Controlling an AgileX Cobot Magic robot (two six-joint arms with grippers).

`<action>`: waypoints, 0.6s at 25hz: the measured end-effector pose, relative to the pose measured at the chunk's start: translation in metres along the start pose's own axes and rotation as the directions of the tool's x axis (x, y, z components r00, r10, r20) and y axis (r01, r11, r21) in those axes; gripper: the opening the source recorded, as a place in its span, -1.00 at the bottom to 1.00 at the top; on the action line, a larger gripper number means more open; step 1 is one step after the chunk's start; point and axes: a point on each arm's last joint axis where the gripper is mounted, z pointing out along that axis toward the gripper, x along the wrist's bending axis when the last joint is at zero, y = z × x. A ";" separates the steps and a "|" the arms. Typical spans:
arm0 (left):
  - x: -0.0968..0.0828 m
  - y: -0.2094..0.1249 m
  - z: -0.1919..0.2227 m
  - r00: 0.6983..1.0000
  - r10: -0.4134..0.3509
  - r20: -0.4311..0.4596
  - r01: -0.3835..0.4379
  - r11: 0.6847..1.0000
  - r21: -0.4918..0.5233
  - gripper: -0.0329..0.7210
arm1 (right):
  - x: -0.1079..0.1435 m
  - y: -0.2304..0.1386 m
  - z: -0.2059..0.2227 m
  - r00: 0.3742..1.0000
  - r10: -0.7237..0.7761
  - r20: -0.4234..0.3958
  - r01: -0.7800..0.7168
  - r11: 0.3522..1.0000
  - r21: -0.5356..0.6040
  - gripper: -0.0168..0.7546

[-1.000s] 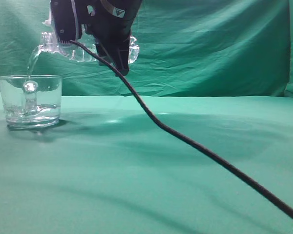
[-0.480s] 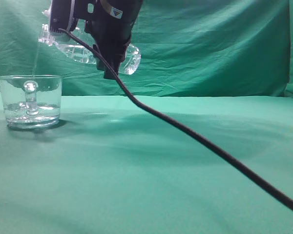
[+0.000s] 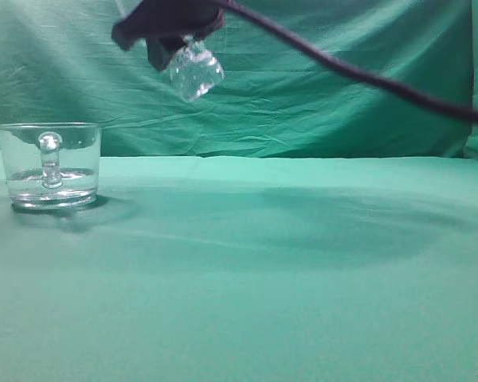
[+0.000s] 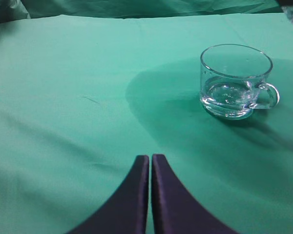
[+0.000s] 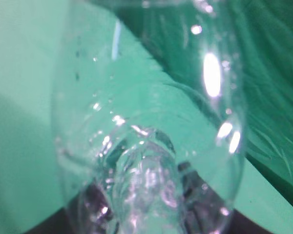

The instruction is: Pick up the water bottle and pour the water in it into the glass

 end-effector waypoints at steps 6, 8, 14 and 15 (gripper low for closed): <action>0.000 0.000 0.000 1.000 0.000 0.000 0.000 1.000 0.000 -0.91 | -0.037 0.037 -0.044 0.973 0.229 -0.026 -0.231 0.964 -0.136 -0.17; 0.000 0.000 0.000 1.000 0.000 0.000 0.000 1.000 0.000 -0.91 | -0.049 0.045 -0.056 0.961 0.272 -0.045 -0.276 0.944 -0.181 -0.17; 0.000 0.000 0.000 1.000 0.000 0.000 0.000 1.000 0.000 -0.91 | -0.083 0.030 -0.090 0.922 0.352 -0.164 -0.386 0.875 -0.292 -0.17; 0.000 0.000 0.000 1.000 0.000 0.000 0.000 1.000 0.000 -0.91 | -0.090 0.022 -0.095 0.917 0.360 -0.169 -0.396 0.870 -0.295 -0.17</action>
